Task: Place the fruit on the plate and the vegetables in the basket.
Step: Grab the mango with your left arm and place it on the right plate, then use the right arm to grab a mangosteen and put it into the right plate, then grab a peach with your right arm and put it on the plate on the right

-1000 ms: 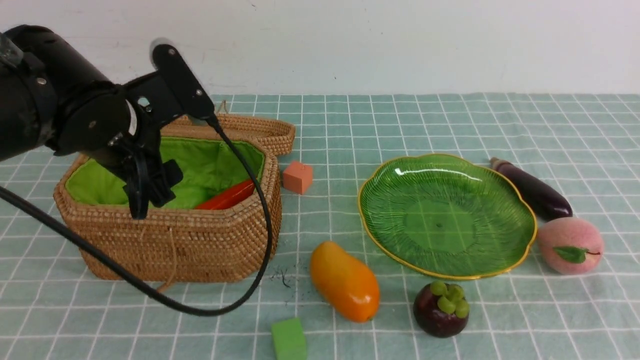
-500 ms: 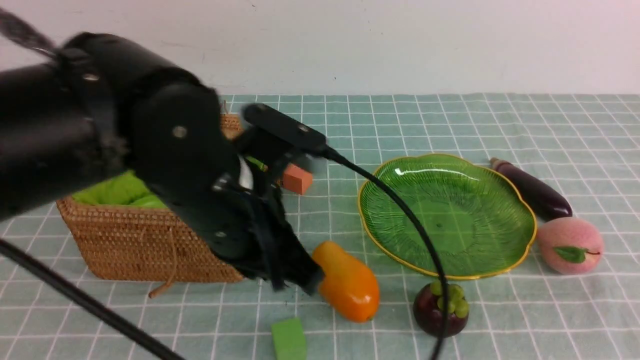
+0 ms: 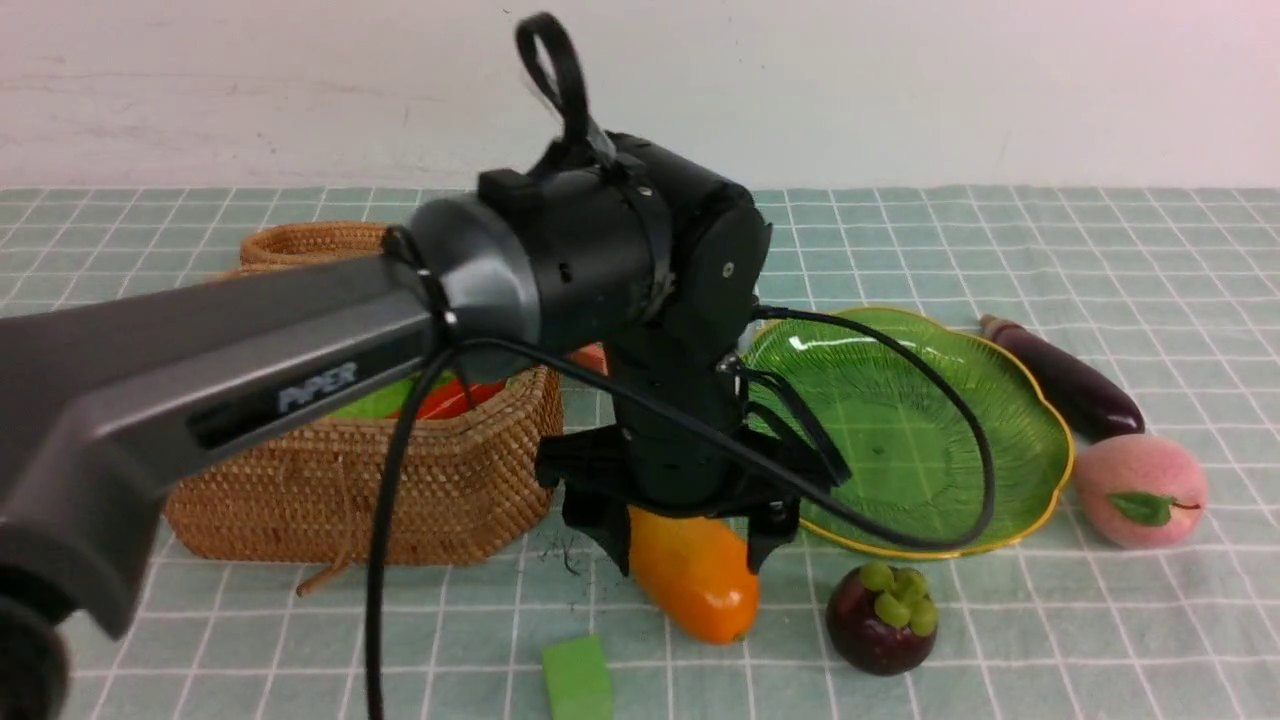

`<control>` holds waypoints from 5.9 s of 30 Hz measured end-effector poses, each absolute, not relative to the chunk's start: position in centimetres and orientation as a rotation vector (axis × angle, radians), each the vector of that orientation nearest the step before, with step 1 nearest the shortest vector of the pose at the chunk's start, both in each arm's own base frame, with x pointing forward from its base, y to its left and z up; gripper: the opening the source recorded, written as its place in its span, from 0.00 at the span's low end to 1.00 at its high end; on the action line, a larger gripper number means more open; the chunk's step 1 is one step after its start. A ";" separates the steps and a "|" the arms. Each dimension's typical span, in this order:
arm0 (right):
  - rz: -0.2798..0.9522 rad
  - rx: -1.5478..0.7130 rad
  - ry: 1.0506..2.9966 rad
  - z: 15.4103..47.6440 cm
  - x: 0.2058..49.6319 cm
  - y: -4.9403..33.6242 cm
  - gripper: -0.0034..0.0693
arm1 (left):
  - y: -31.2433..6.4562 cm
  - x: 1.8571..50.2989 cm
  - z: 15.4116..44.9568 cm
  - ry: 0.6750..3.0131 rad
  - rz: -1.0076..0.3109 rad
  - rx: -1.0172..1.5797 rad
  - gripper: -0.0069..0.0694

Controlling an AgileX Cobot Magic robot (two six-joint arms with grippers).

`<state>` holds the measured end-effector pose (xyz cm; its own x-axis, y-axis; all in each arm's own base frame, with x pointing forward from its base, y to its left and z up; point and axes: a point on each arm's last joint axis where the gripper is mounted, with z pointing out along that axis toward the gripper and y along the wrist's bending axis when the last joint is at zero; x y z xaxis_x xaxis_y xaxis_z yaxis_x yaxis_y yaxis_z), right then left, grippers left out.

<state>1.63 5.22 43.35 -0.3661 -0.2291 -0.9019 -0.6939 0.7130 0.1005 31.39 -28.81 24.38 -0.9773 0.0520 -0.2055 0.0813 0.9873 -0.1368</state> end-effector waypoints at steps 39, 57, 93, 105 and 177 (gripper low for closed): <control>0.427 -0.365 2.020 43.1 2.7 3.2 0.27 | -33.5 36.1 28.6 2.440 -0.461 0.573 0.83; 0.426 -0.317 2.043 43.0 2.7 3.0 0.27 | -35.7 38.7 23.7 2.232 -0.426 0.741 0.97; 0.384 -0.422 2.825 30.7 21.6 14.0 0.32 | -9.9 11.3 38.9 2.118 -0.476 0.603 0.07; 0.238 -0.178 2.919 22.4 27.3 16.5 0.97 | -8.1 9.0 34.2 2.038 -0.556 0.572 0.07; -0.101 -0.238 2.757 26.4 31.4 0.8 0.88 | -8.7 9.1 35.2 1.892 -0.599 0.615 0.07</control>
